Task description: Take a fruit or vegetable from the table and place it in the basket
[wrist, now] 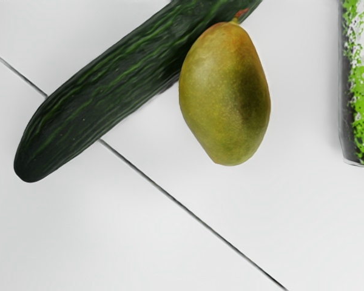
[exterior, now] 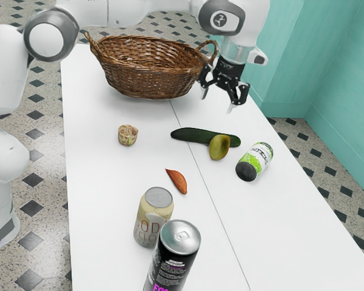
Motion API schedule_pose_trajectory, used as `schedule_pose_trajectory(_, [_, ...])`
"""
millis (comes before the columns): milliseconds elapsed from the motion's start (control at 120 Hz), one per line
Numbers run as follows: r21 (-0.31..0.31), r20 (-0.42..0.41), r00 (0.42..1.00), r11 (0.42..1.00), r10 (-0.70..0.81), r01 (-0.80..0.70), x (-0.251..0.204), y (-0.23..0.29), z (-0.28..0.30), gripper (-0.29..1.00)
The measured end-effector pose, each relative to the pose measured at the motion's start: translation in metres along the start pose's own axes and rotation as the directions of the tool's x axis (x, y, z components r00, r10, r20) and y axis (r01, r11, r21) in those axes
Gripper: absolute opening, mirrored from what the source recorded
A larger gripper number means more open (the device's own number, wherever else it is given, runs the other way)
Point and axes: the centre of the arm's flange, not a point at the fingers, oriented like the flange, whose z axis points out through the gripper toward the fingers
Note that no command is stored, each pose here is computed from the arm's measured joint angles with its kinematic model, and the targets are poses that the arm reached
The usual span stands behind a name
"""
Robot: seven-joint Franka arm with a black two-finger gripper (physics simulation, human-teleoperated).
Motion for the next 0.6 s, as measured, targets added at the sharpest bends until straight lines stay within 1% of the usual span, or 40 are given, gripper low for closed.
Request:
schedule_pose_trajectory(92, [-0.001, -0.021, 1.000, 1.000, -0.021, 0.021, 0.004, 0.008, 0.007, 0.70])
schedule_pose_trajectory(192, [0.006, -0.032, 0.999, 1.000, -0.026, 0.026, -0.003, 0.024, 0.016, 0.70])
schedule_pose_trajectory(283, [0.012, 0.007, 0.999, 0.999, -0.046, 0.046, 0.008, 0.028, 0.045, 0.70])
schedule_pose_trajectory(325, [0.012, 0.010, 0.998, 0.998, -0.061, 0.060, 0.014, 0.027, 0.054, 0.70])
schedule_pose_trajectory(425, [0.028, -0.023, 0.997, 0.997, -0.072, 0.073, 0.008, 0.038, 0.060, 0.70])
schedule_pose_trajectory(600, [0.032, -0.063, 0.991, 0.993, -0.115, 0.117, 0.009, 0.043, 0.062, 0.70])
